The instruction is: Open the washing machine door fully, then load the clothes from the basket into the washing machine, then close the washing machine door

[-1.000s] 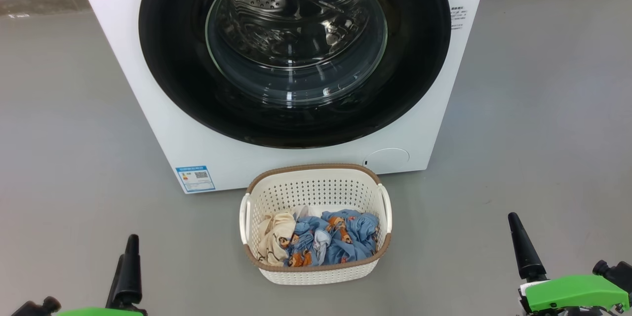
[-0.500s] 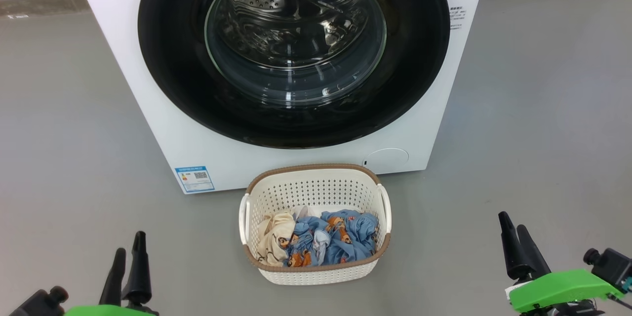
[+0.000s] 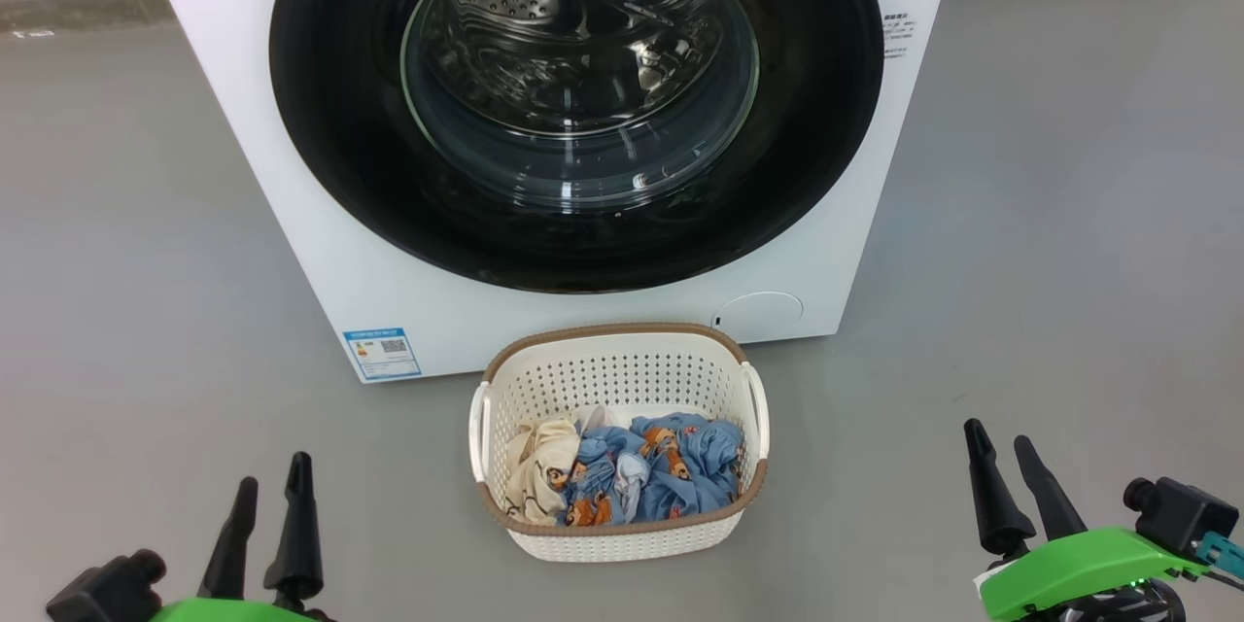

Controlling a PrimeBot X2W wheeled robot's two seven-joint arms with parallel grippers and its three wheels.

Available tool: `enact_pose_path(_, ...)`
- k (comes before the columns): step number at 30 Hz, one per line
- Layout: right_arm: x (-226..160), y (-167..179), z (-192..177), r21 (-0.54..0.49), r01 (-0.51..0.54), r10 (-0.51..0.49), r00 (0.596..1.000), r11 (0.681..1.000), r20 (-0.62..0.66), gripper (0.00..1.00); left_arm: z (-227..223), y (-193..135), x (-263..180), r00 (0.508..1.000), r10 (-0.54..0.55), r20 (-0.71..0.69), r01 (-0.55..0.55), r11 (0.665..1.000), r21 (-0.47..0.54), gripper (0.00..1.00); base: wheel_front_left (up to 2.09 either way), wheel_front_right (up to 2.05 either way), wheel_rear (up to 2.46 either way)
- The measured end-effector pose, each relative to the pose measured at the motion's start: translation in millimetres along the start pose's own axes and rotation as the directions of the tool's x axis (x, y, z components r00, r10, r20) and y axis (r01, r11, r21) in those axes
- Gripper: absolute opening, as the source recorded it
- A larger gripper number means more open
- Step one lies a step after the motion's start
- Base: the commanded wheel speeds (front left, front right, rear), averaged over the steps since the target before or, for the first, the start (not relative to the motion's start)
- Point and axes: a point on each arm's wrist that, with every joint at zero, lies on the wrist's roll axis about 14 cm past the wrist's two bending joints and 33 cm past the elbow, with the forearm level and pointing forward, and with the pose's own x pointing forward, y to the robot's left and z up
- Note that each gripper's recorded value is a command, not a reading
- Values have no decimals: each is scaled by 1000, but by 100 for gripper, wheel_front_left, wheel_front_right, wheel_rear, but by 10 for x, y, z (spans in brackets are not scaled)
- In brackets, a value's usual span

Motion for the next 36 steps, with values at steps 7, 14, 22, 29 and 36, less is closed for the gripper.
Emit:
enact_pose_path(7,35,61,35,-95,-21,22,1000,995,14,100,-7,-41,0,1000,-19,2,19,997,80,100,0,0,0)
enact_pose_path(14,39,83,27,-181,-33,36,999,983,14,100,-40,-62,-9,999,-33,-5,34,987,157,100,0,0,0)
enact_pose_path(22,37,128,12,-294,-55,61,998,954,9,100,-80,-64,-23,999,-49,-15,51,965,256,100,0,0,0)
enact_pose_path(29,50,157,24,-357,-67,77,997,932,14,100,-91,-81,-24,998,-63,-16,65,948,313,100,0,0,0)
enact_pose_path(36,74,207,47,-429,-82,100,995,900,19,100,-134,-83,-33,997,-73,-26,77,928,366,100,0,0,0)
